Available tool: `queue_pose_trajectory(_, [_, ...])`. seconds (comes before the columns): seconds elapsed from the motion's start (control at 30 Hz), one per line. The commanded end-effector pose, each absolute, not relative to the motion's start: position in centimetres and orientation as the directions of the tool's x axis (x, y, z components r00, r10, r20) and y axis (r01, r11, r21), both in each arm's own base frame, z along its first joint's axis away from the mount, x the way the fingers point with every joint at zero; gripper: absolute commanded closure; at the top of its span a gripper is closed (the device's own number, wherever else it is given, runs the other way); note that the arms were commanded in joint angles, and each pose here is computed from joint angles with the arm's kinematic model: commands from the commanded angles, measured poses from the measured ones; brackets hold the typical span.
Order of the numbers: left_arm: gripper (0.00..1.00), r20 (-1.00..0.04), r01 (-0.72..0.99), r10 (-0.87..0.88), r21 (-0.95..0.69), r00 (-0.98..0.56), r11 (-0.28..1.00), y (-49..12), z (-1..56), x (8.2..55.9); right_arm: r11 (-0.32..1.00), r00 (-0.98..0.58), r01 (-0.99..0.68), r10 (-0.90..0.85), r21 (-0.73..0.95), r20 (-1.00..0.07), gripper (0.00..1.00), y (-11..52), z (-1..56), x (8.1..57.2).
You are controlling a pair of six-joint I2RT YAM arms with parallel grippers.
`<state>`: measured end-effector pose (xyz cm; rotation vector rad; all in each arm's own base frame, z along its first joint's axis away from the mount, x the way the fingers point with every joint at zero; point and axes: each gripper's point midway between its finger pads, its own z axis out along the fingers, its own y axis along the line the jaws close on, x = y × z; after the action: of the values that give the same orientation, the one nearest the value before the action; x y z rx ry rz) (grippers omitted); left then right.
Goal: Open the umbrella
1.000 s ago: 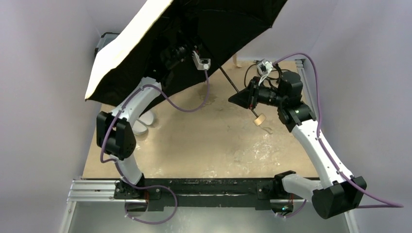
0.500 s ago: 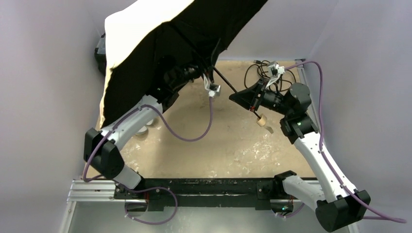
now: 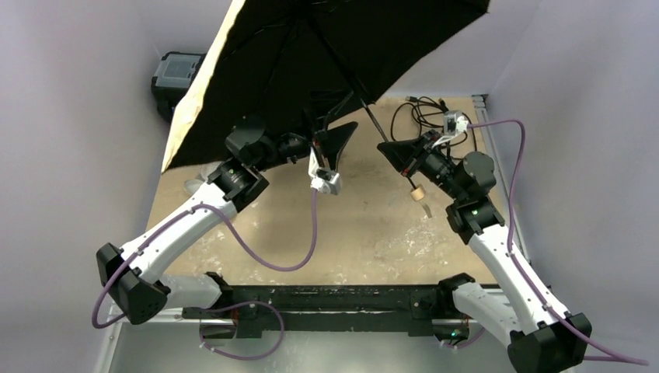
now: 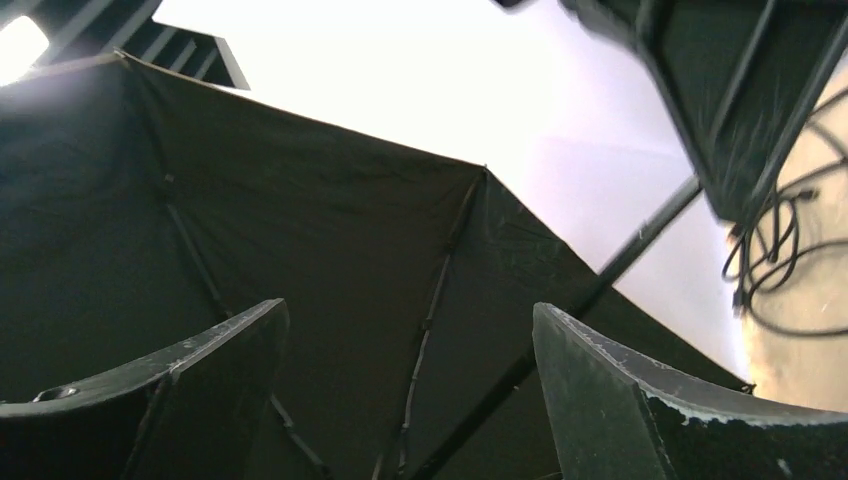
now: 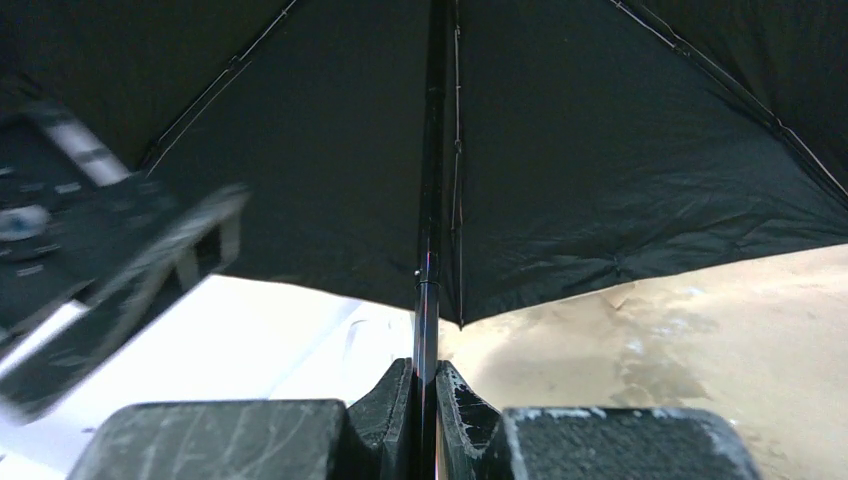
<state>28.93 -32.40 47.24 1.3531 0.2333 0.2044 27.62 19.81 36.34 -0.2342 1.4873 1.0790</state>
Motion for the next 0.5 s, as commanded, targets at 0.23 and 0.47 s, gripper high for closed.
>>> queue_pose_trajectory(0.23, [0.03,-0.402,0.383,0.176,0.914,0.898,0.135,-30.7,44.1,21.6,0.816,0.364,-0.491,0.511,0.306,-0.779,1.00,11.7,41.7,30.9])
queue_pose_trajectory(0.47, [0.02,-0.460,0.431,0.370,0.887,0.807,0.163,-27.9,41.7,23.7,0.925,0.585,-0.366,0.313,0.101,-0.748,1.00,10.3,42.9,32.0])
